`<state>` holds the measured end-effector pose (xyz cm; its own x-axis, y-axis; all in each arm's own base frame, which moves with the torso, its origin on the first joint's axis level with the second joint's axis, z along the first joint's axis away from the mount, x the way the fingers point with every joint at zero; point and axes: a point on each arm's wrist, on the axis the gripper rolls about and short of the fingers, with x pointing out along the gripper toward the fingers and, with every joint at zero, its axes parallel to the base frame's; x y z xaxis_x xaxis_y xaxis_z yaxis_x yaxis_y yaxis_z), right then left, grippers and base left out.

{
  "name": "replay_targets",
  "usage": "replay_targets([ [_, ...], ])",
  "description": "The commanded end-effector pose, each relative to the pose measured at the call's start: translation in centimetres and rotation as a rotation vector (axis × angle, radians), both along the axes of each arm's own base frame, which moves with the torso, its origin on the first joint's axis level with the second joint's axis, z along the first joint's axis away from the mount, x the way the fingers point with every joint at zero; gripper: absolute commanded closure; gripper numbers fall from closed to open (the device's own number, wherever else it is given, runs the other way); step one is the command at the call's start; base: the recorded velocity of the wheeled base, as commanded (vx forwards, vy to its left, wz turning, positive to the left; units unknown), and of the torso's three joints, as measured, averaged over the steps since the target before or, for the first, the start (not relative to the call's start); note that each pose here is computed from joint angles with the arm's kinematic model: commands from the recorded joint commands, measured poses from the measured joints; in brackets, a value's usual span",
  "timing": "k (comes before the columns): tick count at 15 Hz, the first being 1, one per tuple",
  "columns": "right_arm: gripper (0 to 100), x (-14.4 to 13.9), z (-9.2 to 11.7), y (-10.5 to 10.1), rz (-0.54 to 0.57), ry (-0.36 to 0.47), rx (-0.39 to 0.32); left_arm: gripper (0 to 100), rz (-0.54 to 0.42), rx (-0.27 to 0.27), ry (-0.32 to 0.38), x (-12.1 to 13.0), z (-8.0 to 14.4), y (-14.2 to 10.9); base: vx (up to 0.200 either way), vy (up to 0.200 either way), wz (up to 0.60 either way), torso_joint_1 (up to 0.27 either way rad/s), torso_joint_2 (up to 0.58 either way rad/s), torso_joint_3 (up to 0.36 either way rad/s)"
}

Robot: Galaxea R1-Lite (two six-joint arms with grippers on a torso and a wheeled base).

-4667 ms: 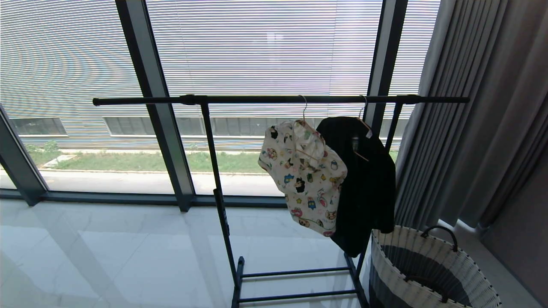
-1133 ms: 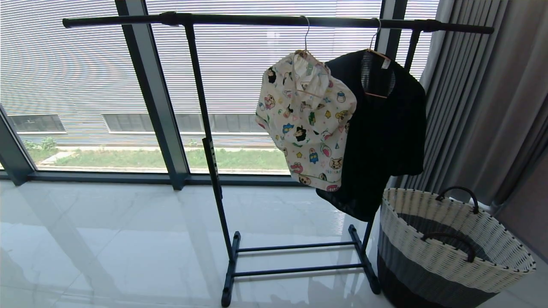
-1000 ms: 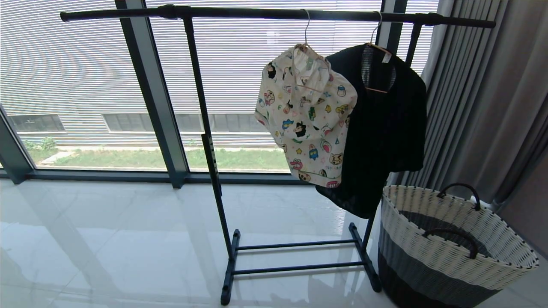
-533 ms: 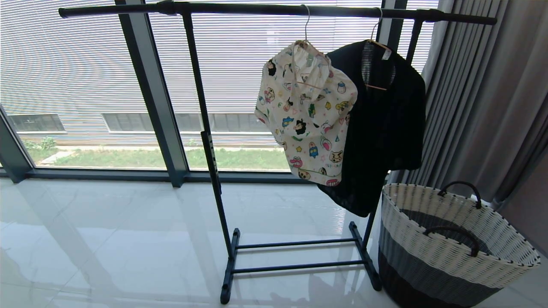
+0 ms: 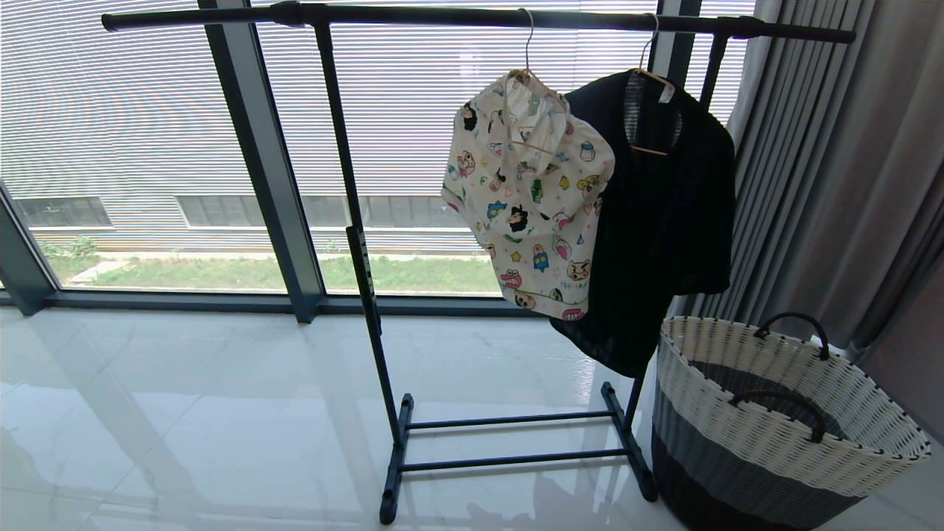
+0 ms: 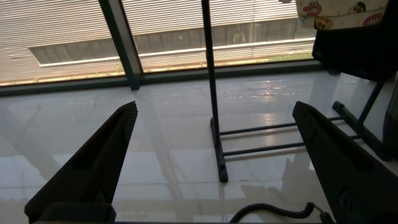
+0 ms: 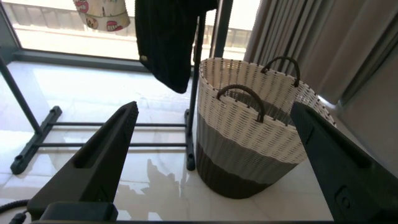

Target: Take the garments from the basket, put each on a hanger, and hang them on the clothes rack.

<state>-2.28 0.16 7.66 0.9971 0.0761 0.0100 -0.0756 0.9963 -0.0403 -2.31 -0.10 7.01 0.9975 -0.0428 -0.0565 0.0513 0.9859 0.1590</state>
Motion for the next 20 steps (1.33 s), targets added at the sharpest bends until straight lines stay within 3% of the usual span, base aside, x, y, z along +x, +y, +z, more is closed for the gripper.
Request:
replay_targets([
  [1, 0, 0.00, 0.00, 0.00, 0.001, -0.001, 0.000, 0, 0.000, 0.000, 0.000, 0.00, -0.01, 0.00, 0.000, 0.000, 0.00, 0.000, 0.00, 0.000],
  [20, 0, 0.00, 0.00, 0.00, -0.001, 0.000, 0.006, 0, 0.000, 0.000, 0.000, 0.00, -0.01, 0.00, 0.000, 0.000, 0.00, -0.016, 0.06, 0.044],
])
